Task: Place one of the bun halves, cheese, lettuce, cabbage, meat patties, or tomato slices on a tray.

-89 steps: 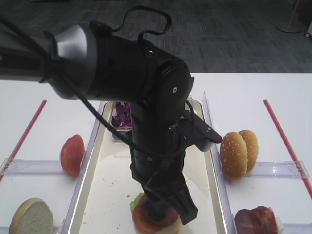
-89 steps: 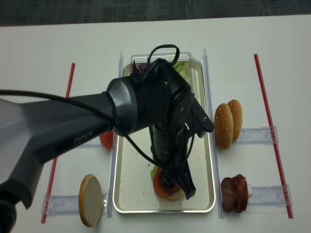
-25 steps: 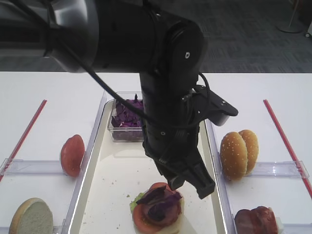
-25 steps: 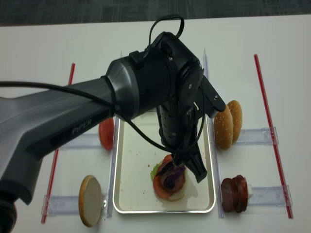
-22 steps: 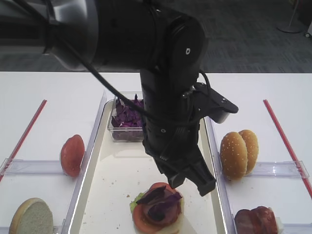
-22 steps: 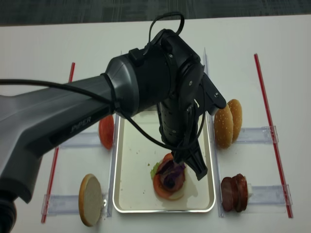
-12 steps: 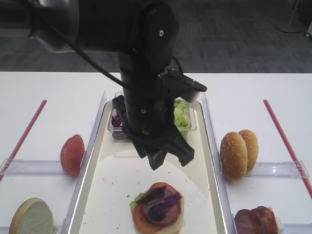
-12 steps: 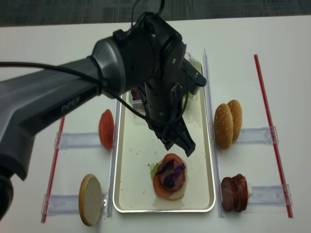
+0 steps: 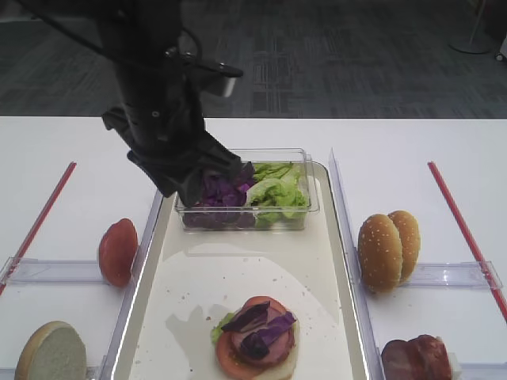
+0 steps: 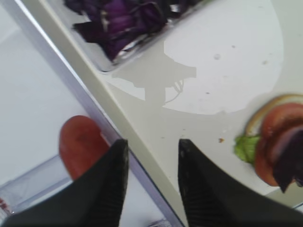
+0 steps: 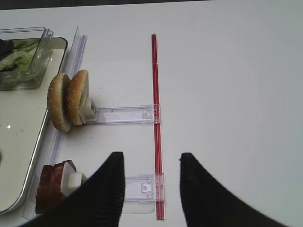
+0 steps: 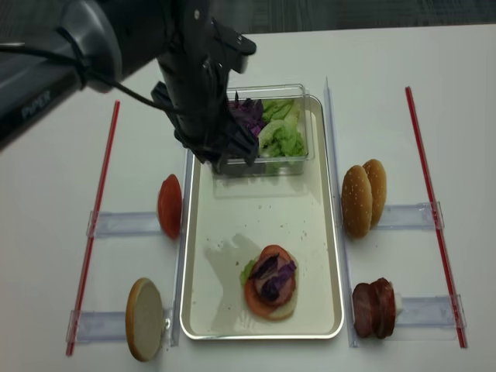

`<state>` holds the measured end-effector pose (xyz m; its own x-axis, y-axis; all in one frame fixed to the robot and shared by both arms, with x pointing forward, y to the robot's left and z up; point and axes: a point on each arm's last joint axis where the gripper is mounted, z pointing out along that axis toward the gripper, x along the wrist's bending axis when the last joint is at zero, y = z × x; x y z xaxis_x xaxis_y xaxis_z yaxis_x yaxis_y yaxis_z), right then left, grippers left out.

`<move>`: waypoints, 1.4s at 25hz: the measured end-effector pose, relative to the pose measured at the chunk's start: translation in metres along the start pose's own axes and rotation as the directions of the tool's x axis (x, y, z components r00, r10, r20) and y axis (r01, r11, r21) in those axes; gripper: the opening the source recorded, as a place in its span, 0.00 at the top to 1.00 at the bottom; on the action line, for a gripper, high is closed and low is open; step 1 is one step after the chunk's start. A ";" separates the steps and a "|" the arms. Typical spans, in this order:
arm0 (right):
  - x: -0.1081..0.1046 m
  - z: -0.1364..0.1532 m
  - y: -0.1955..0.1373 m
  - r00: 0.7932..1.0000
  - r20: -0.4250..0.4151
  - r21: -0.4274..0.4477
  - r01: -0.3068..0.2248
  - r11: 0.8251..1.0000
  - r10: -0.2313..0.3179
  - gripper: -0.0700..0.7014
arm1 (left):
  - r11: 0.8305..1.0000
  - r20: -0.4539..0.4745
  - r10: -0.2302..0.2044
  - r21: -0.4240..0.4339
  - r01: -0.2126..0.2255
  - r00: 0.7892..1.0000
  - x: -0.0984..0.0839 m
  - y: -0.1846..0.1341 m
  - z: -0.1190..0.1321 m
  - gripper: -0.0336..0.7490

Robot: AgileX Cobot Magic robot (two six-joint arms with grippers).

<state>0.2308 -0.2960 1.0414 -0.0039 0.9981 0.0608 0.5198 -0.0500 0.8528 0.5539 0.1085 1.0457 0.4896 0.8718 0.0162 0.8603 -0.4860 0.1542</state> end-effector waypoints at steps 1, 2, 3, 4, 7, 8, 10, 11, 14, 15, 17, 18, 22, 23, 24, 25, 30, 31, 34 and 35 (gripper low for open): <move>0.000 0.000 0.000 1.000 0.000 0.000 0.000 1.000 0.000 0.50 | 1.000 -0.008 -0.028 -0.004 0.028 1.000 0.011 0.000 -0.002 0.65; 0.000 0.000 0.000 1.000 0.000 0.000 0.000 1.000 0.000 0.50 | 0.999 -0.017 -0.050 -0.007 0.050 0.999 0.020 -0.001 -0.003 0.64; 0.000 0.000 0.000 1.000 0.000 0.000 0.000 1.000 0.000 0.50 | 0.997 -0.028 -0.077 -0.007 0.077 0.997 0.031 -0.001 -0.003 0.62; 0.000 0.000 0.000 1.000 0.000 0.000 0.000 1.000 0.000 0.50 | 0.994 -0.034 -0.105 -0.009 0.105 0.994 0.042 -0.002 -0.004 0.61; 0.000 0.000 0.000 1.000 0.000 0.000 0.000 1.000 0.000 0.50 | 0.983 -0.051 -0.183 -0.010 0.183 0.982 0.070 -0.006 -0.004 0.58; 0.000 0.000 0.000 1.000 0.000 0.000 0.000 1.000 0.000 0.50 | 0.978 -0.056 -0.209 -0.010 0.209 0.976 0.080 -0.007 -0.004 0.58; 0.000 0.000 0.000 1.000 0.000 0.000 0.000 1.000 0.000 0.50 | 0.966 -0.065 -0.259 -0.012 0.259 0.964 0.095 -0.010 -0.004 0.58; 0.000 0.000 0.000 1.000 0.000 0.000 0.000 1.000 0.000 0.50 | 0.960 -0.073 -0.280 -0.013 0.280 0.957 0.104 -0.012 -0.004 0.57; 0.000 0.000 0.000 1.000 0.000 0.000 0.000 1.000 0.000 0.50 | 0.942 -0.098 -0.334 -0.016 0.334 0.937 0.127 -0.019 -0.005 0.55; 0.000 0.000 0.000 1.000 0.000 0.000 0.000 1.000 0.000 0.50 | 0.936 -0.102 -0.352 -0.016 0.352 0.931 0.134 -0.021 -0.005 0.54; 0.000 0.000 0.000 1.000 0.000 0.000 0.000 1.000 0.000 0.50 | 0.924 -0.110 -0.380 -0.017 0.381 0.918 0.145 -0.025 -0.006 0.50; 0.000 0.000 0.000 1.000 0.000 0.000 0.000 1.000 0.000 0.50 | 0.920 -0.116 -0.392 -0.018 0.392 0.913 0.150 -0.027 -0.006 0.48; 0.000 0.000 0.000 1.000 0.000 0.000 0.002 1.000 -0.002 0.50 | 0.905 -0.127 -0.423 -0.018 0.424 0.897 0.162 -0.033 -0.007 0.42; 0.000 0.000 0.000 1.000 0.000 0.000 0.002 1.000 -0.002 0.50 | 0.904 -0.130 -0.426 -0.018 0.427 0.895 0.164 -0.033 -0.007 0.41; 0.000 0.000 0.000 1.000 0.000 0.000 0.002 1.000 -0.002 0.50 | 0.902 -0.130 -0.430 -0.018 0.431 0.893 0.165 -0.034 -0.007 0.41; 0.000 0.000 0.000 1.000 0.000 0.002 0.002 1.000 -0.002 0.50 | 0.902 -0.130 -0.429 -0.015 0.431 0.894 0.165 -0.035 -0.007 0.40; 0.000 0.000 0.000 1.000 0.000 0.002 0.004 1.000 -0.004 0.50 | 0.900 -0.130 -0.429 0.028 0.436 0.894 0.156 -0.058 -0.005 0.40; 0.000 0.000 0.000 1.000 0.000 0.002 0.004 1.000 -0.004 0.50 | 0.898 -0.126 -0.432 0.032 0.439 0.893 0.153 -0.065 -0.007 0.40; 0.000 0.000 0.000 1.000 0.000 0.002 0.004 1.000 -0.004 0.50 | 0.895 -0.111 -0.442 0.015 0.446 0.890 0.142 -0.089 -0.015 0.40; 0.000 0.000 0.000 1.000 0.000 0.002 0.004 1.000 -0.004 0.50 | 0.895 -0.104 -0.445 -0.008 0.447 0.890 0.138 -0.096 -0.021 0.40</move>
<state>0.2308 -0.2960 1.0412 -0.0057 0.9983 0.0577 0.5211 -0.0462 0.8523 0.5357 0.2771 1.0537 0.0380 0.9981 0.0485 0.9872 -0.0450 0.1529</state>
